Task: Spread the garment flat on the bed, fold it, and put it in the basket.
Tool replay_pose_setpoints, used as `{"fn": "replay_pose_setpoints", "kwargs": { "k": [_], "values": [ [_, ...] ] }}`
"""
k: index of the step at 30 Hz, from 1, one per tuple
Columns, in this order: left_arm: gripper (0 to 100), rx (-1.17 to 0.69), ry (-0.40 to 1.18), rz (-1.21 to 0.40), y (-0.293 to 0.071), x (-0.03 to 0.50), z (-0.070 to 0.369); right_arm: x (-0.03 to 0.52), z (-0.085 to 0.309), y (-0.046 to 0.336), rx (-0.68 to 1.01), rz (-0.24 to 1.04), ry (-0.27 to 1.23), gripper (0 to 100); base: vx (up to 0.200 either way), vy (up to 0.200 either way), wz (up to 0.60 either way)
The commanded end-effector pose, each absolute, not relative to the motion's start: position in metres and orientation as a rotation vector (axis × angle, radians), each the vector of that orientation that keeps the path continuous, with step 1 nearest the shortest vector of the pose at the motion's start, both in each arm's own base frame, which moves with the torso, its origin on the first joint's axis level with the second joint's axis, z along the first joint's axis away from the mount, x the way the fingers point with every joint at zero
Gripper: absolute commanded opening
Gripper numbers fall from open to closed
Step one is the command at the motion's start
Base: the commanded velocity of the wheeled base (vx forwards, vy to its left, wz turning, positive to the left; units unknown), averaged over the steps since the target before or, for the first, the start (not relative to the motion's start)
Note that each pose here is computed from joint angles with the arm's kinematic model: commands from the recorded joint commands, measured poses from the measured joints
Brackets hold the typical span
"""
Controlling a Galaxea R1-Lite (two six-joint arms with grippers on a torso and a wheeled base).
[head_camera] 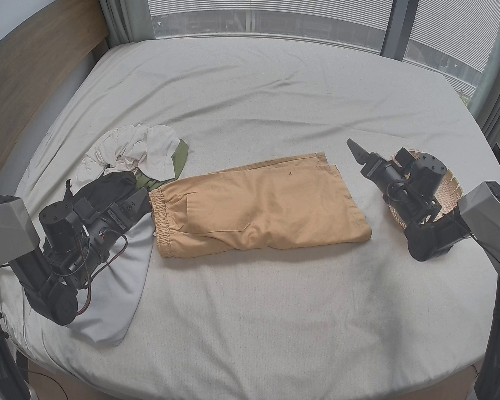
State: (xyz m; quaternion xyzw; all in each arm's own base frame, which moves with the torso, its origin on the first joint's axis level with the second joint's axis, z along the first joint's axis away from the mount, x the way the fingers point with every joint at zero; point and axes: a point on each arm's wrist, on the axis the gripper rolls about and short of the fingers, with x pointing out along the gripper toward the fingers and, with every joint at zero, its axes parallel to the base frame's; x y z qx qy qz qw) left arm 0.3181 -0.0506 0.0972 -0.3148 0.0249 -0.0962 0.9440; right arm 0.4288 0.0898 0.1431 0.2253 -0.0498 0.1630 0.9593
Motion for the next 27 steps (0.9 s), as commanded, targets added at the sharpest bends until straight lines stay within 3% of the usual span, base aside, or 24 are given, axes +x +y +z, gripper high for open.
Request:
{"fn": "replay_pose_setpoints", "kwargs": {
  "k": [1,4,14,27],
  "values": [
    [100,-0.633,0.126,-0.311,-0.075,0.281,0.101,0.373,0.141,0.083,0.467,0.317,0.018,100,0.0,0.0,0.0],
    [100,-0.618,0.228,-0.396,-0.091,0.26,0.091,0.346,0.114,0.085,0.595,0.3,0.171,100,0.0,0.0,0.0],
    [100,-0.595,0.309,-0.411,-0.095,0.244,0.079,0.342,0.073,0.091,0.66,0.263,0.327,100,0.0,0.0,0.0],
    [100,-0.589,0.325,-0.411,-0.095,0.24,0.077,0.373,0.036,0.115,0.658,0.281,0.365,100,0.0,0.0,0.0]
  ]
}}
